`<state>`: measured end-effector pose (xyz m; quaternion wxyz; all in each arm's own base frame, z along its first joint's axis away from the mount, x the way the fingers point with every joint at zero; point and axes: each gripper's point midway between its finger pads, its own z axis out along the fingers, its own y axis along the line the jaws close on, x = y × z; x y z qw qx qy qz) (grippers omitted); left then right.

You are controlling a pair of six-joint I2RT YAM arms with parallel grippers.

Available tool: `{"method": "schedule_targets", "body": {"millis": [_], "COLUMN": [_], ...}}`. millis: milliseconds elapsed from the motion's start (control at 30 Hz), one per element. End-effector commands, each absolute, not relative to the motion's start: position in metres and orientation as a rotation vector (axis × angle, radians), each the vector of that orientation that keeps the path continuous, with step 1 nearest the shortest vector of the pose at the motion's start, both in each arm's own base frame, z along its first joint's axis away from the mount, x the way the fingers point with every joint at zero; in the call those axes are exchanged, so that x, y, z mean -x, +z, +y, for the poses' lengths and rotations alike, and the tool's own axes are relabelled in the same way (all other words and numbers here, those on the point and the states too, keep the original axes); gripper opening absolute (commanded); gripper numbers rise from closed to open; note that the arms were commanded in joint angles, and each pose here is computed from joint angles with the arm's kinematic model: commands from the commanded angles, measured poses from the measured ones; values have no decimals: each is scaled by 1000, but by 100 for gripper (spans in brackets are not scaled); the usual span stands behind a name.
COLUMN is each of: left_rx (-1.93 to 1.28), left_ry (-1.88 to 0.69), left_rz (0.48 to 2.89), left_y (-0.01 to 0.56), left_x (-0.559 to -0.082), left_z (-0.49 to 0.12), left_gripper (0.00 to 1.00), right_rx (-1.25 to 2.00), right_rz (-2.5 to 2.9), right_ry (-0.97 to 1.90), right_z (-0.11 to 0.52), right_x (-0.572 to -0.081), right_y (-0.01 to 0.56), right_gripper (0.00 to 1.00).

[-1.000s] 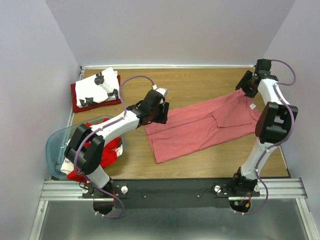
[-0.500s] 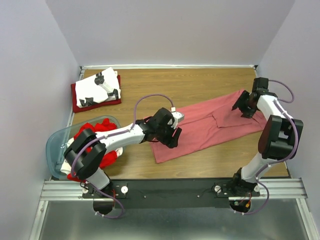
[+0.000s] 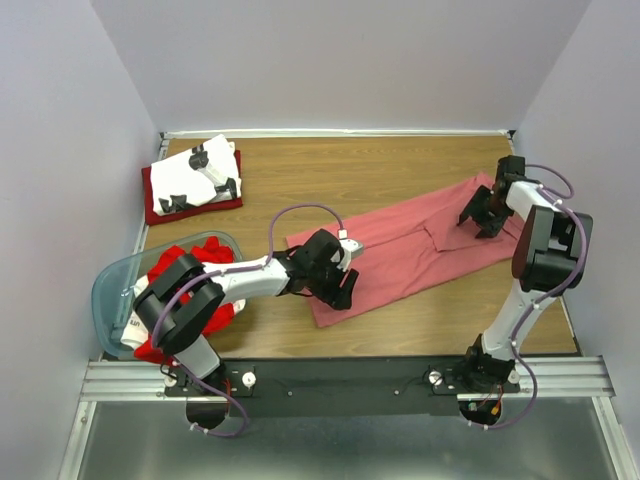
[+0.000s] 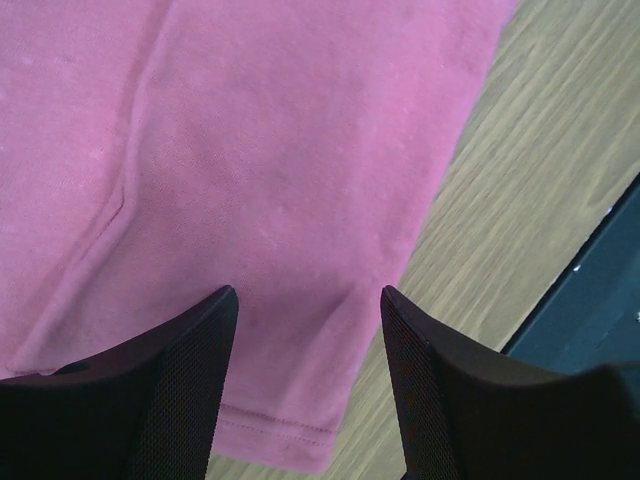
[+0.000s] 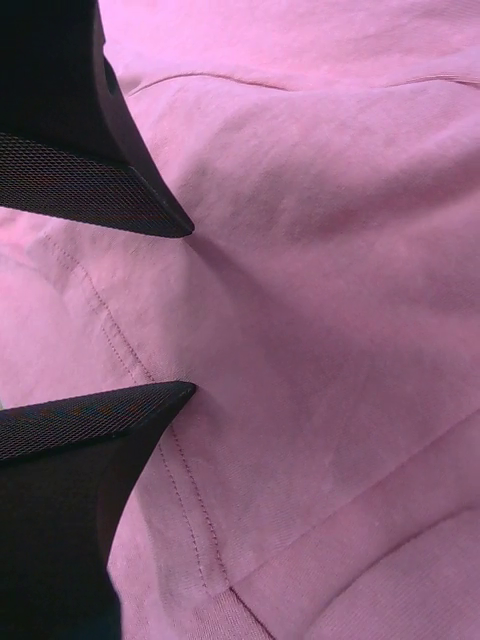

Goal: Fold and stack the t-shirts
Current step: Fold the tshirt

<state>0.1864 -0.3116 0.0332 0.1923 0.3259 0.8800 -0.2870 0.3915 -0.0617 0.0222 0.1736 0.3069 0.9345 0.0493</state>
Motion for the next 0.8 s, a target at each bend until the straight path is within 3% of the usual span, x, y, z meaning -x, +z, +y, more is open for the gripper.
{"method": "schedule_targets", "body": {"millis": [0, 333, 767], "left_rx": [-910, -820, -987], "left_ry": [-879, -1065, -1243], "left_rz": [2525, 2553, 2537], "left_y": [19, 16, 8], "left_x": [-168, -152, -108], "left_z": [-316, -346, -413], "left_gripper": [68, 68, 68], "right_rx": [-904, -861, -766], "right_rz": [2696, 2641, 2626], "right_ry": [85, 188, 232], "right_z": [-71, -73, -43], "right_x": [-399, -476, -547], "right_y": [-10, -23, -40], "right_gripper": [67, 67, 70]}}
